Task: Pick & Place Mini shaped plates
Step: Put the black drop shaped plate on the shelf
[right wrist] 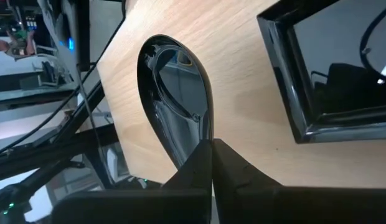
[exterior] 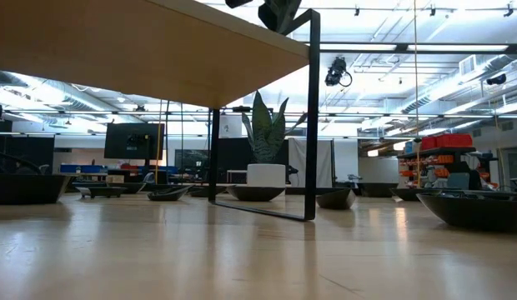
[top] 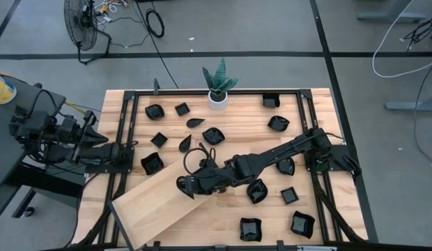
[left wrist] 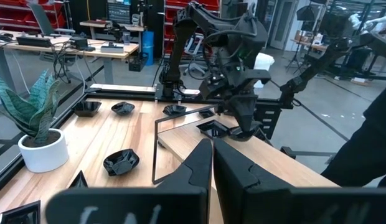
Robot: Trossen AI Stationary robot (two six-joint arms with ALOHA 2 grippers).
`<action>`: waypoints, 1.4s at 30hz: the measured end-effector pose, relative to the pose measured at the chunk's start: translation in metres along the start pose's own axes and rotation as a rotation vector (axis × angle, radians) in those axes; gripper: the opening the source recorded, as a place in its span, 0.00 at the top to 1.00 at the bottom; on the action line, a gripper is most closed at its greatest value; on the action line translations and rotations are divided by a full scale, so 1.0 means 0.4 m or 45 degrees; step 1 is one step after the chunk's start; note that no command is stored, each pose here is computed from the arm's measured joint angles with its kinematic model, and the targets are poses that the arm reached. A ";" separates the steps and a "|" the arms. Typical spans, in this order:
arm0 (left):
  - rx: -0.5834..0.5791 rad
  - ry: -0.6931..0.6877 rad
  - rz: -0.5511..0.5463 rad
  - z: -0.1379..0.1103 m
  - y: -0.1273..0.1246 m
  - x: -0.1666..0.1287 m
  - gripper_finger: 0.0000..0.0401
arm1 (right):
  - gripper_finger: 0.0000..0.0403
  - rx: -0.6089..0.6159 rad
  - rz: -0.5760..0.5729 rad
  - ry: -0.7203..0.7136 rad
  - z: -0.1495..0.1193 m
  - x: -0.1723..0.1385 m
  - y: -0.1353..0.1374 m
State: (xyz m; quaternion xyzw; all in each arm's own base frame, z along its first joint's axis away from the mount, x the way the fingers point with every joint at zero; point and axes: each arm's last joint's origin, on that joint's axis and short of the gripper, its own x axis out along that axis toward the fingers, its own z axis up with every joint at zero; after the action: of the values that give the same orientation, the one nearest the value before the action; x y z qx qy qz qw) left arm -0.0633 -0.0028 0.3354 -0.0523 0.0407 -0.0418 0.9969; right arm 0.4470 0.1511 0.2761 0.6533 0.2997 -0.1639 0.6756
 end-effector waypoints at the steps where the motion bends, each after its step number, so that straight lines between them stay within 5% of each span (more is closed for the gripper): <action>1: 0.000 0.000 0.000 0.000 0.000 0.000 0.95 | 1.00 0.003 0.002 0.004 0.000 0.000 0.001; 31: 0.000 0.000 0.000 0.000 0.000 0.000 0.95 | 1.00 0.009 -0.015 0.029 -0.013 0.028 -0.015; 42: 0.000 0.000 0.001 0.000 0.000 0.000 0.95 | 0.90 0.029 -0.055 0.023 -0.012 0.028 -0.022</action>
State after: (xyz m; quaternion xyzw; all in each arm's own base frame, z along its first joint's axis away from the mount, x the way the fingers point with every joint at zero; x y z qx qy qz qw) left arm -0.0633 -0.0028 0.3354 -0.0523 0.0407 -0.0415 0.9969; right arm 0.4491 0.1567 0.2624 0.6560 0.3179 -0.1759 0.6616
